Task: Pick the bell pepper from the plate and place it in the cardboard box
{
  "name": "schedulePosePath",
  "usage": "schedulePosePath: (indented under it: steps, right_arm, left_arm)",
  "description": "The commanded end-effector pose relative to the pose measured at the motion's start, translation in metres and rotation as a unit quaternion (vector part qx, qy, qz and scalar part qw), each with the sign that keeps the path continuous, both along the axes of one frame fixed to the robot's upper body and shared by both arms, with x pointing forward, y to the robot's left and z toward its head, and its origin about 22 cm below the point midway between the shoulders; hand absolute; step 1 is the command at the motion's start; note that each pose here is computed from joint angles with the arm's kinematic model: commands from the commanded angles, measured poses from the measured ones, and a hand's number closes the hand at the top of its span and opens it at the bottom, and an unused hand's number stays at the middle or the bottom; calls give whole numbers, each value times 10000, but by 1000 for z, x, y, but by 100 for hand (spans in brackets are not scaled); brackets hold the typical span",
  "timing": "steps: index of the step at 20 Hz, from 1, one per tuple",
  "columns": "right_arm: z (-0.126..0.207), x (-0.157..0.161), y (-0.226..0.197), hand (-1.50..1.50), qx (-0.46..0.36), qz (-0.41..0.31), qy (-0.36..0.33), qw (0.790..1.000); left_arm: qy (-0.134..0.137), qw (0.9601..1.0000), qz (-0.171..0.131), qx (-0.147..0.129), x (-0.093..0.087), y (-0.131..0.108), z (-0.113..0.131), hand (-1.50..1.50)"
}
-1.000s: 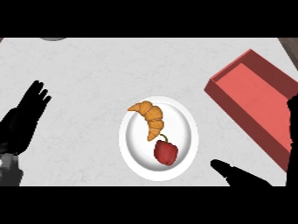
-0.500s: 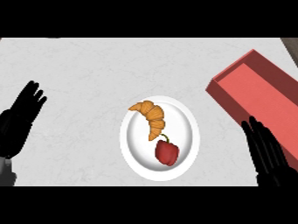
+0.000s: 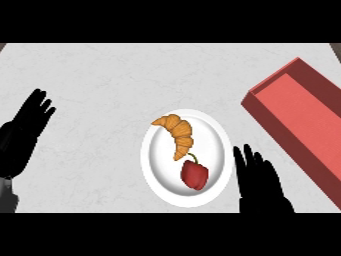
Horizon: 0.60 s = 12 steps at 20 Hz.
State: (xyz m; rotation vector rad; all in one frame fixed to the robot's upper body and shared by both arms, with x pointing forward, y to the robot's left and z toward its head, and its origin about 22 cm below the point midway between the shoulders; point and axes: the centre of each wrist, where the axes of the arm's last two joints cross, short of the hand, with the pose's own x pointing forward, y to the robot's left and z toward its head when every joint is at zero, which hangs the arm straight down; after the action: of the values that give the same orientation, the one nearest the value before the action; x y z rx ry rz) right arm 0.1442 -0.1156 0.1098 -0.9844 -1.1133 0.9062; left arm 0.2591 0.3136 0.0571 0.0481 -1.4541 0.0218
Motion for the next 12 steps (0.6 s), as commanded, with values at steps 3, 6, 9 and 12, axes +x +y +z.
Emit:
schedulePosePath:
  steps: [3,6,9,12]
  right_arm:
    - [10,4,45,-150,-251,-507,702,9959]
    - [3,11,51,-150,-345,-547,893,9939]
    - [3,16,57,-150,-405,-593,1027,9921]
    - [11,27,54,-150,-345,-638,1074,9916]
  left_arm:
    - [14,10000,31,-82,-1,5,1,0]
    - [-13,10000,9,-47,-4,8,1,0]
    - [53,10000,-9,8,-7,-4,-3,0]
    - [112,9999,23,17,-15,-3,0,0]
